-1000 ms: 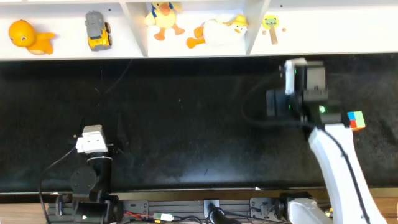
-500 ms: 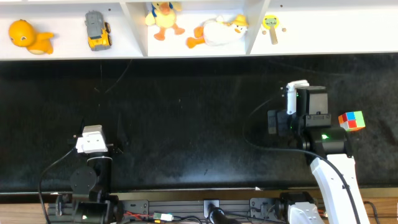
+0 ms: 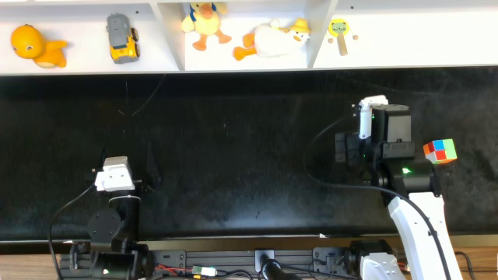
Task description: Store Toys
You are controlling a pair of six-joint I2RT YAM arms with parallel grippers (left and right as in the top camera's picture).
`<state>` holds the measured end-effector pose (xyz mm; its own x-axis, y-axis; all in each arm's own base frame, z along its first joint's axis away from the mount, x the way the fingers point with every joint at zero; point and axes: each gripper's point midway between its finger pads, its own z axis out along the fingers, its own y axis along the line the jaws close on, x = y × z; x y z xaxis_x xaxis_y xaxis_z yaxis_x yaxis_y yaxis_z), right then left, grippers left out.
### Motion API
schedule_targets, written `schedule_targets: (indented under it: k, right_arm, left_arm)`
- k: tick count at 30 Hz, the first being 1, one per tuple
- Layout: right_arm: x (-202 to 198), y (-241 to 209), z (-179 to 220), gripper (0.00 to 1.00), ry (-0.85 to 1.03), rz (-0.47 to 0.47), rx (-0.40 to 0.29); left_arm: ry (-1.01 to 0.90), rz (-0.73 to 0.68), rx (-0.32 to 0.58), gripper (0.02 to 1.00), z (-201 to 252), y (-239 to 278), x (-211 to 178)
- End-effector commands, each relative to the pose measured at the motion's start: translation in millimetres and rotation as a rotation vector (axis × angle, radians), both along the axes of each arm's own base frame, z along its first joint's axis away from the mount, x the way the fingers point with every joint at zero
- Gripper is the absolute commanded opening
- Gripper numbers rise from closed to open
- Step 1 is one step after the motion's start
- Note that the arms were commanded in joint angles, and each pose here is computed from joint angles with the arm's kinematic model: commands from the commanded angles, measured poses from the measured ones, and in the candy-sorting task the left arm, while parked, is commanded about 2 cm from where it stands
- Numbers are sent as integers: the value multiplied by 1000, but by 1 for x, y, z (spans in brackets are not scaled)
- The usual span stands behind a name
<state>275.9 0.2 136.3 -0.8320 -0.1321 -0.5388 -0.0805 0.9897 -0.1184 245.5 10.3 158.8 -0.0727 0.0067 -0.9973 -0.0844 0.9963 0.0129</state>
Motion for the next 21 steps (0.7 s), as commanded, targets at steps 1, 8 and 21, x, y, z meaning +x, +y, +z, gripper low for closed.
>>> schedule_targets:
  k: [1, 8, 21]
  right_arm:
    - [-1, -6, -1, 996, 0, -26, 11]
    - [-13, -56, -4, 996, 36, -174, -28]
    - [-58, -118, -19, 998, 128, -161, 30]
  left_arm:
    - [-4, 11, 12, 998, 0, 2, 0]
    - [-4, 11, 12, 998, 0, 2, 0]
    - [-4, 11, 12, 998, 0, 2, 0]
